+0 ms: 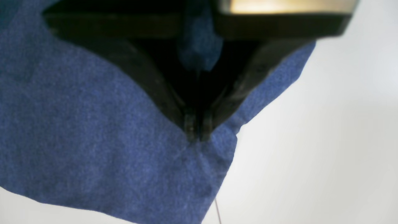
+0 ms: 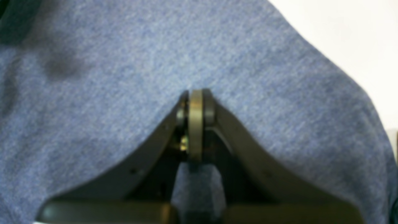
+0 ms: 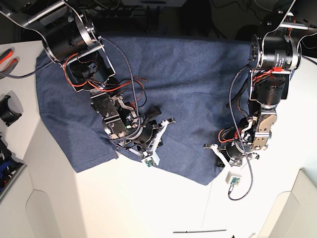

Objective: Layout the t-shirt on the table in an organized manner, then fold the t-shirt properly
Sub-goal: 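Fold the left gripper's held corner inward toward the right gripper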

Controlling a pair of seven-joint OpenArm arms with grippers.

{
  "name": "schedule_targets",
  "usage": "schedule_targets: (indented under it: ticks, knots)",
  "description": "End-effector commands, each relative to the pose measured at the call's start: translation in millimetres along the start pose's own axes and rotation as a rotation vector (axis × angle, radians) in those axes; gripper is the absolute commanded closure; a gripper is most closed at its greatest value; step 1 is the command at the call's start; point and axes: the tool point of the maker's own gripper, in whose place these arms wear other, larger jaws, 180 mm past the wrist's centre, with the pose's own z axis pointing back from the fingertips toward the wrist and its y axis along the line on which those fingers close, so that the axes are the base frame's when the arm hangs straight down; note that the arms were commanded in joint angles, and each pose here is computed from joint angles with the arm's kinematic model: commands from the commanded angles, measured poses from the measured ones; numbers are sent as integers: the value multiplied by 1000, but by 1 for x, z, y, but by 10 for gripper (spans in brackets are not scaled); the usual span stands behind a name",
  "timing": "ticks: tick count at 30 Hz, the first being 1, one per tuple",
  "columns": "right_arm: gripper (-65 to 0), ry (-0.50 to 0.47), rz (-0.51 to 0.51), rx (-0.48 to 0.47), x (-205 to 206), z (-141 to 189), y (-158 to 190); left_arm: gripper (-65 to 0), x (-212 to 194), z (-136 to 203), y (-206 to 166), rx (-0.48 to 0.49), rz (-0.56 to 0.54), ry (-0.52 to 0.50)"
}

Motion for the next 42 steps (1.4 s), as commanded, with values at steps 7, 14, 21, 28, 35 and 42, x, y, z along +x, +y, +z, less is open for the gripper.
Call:
schedule_targets:
  ticks: [7,14,21,28,35,42]
  knots:
    - [0,87,15,-12,-18,1,-4,0,33,3,-46,-225,-4,-127]
    - [0,87,14,-12,-18,1,-3,0,31,12,-83,-404,-21,-127]
    - [0,86,15,-12,-18,1,-3,-38,2,10,-81,-398,-56,29]
    - [0,87,15,-12,-18,1,-3,-153,-28,14,-82,-400,-64,133]
    - [0,86,14,-12,-17,1,-3,-153,-94,31,-90,-440,-113,393]
    - [0,87,15,-12,-18,1,-4,-153,-73,29,-89,-457,-84,286]
